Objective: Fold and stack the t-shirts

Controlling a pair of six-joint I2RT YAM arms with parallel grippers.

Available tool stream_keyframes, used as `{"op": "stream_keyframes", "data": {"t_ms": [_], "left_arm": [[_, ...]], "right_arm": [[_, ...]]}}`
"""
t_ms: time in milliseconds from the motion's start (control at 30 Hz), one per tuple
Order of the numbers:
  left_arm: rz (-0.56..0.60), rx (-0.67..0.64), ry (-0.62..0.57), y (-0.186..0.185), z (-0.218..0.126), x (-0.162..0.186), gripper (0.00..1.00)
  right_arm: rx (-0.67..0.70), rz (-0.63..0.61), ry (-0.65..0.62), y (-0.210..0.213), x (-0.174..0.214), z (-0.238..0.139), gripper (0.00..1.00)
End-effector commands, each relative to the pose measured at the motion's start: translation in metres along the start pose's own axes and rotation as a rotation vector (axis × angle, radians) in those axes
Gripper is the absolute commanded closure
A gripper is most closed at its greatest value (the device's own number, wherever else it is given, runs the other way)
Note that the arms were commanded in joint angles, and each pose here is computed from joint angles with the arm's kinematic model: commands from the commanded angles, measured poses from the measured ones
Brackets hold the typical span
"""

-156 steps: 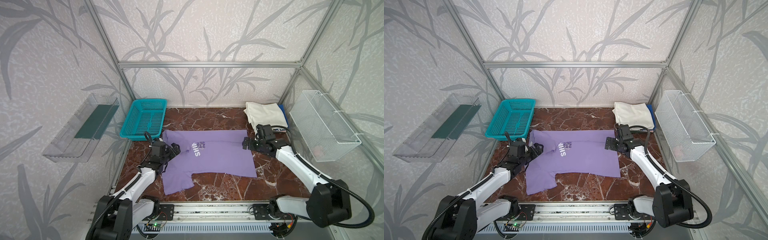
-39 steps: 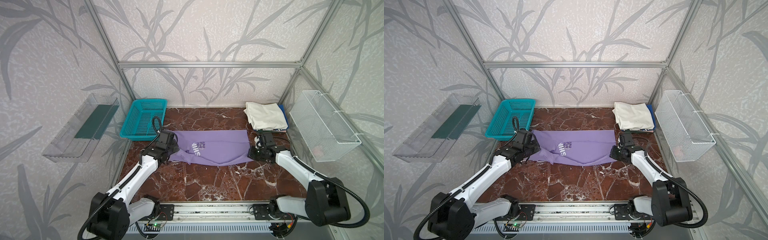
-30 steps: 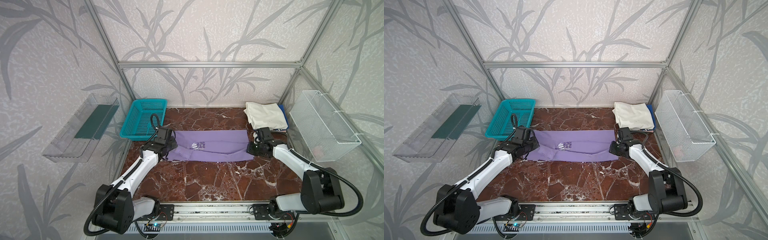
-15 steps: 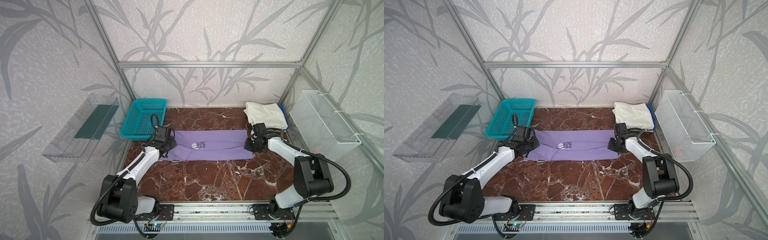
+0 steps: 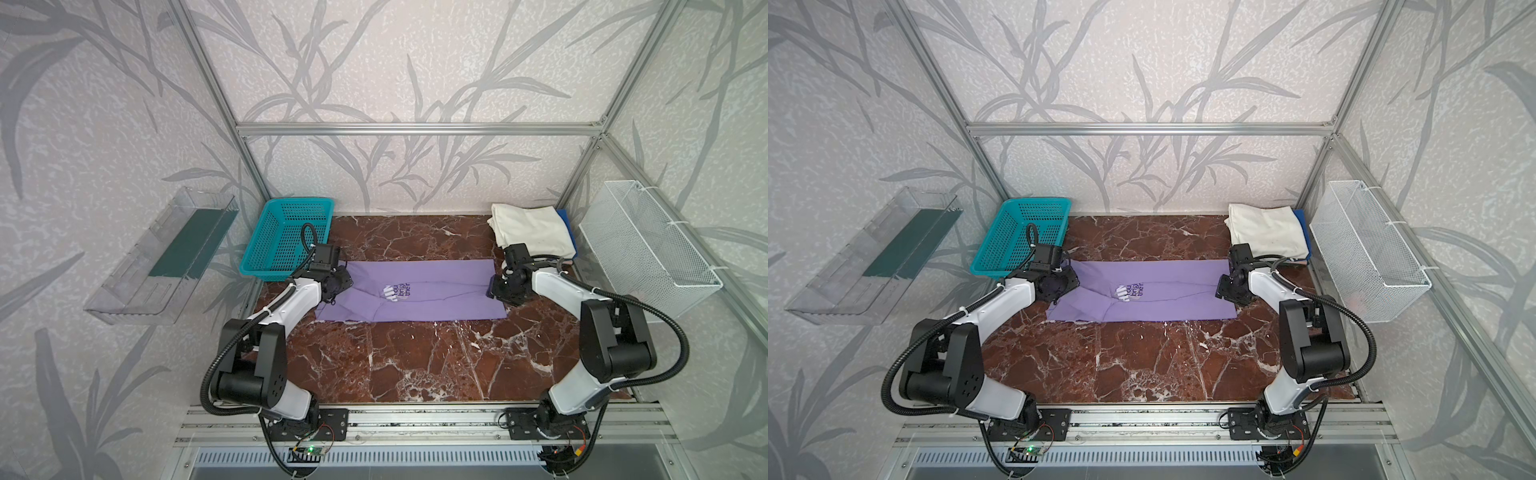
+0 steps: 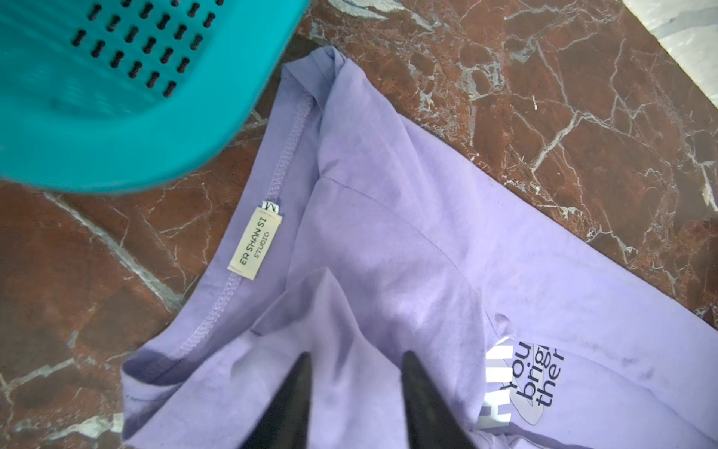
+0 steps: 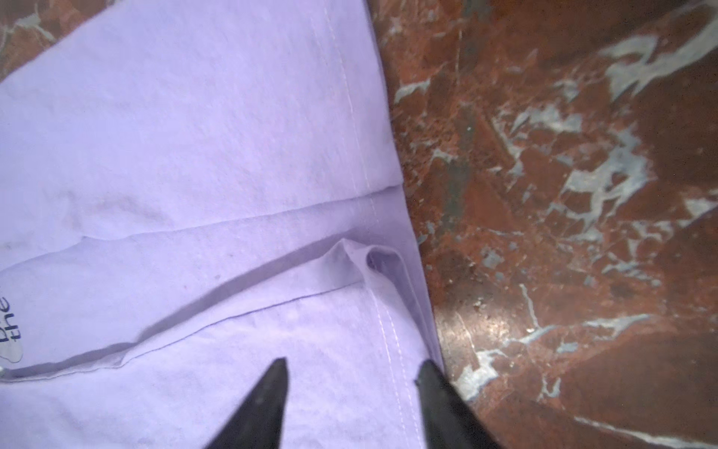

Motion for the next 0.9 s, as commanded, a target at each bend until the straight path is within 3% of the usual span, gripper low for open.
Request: {"op": "stream_keyframes", "data": {"t_ms": [0,67,133,300,533,867], "left_arm": [[0.039,0.038,0.007,-0.007,-0.008,-0.005,0.33],[0.037,0.061,-0.007,-0.009,-0.013,-0.001,0.23],[0.041,0.072,-0.018,-0.011,-0.019,0.004,0.21],[0.081,0.081,0.016,-0.012,-0.03,0.038,0.21],[0.166,0.119,0.079,-0.031,-0.032,0.096,0.22],[0.208,0.135,0.208,-0.039,-0.003,0.134,0.31]], "right_arm": [[-0.05,-0.013,-0.007,0.005,0.002,-0.016,0.01],[-0.082,-0.011,-0.03,0.007,0.003,-0.028,0.01],[-0.118,-0.009,-0.045,0.009,0.006,-0.039,0.01],[-0.202,0.01,-0.079,0.009,0.02,-0.064,0.01],[-0.249,0.038,-0.091,-0.006,0.043,-0.069,0.01],[-0.212,0.05,-0.121,-0.022,0.053,-0.062,0.01]]}}
Point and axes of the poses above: each gripper's point midway between its finger pads, its own z axis out along the fingers, its own y axis along the line the jaws close on, x = y × z, the point moved 5 cm from there along -z, back along the fingers, and after that the axes turned 12 degrees about z, right-handed, at the moved point
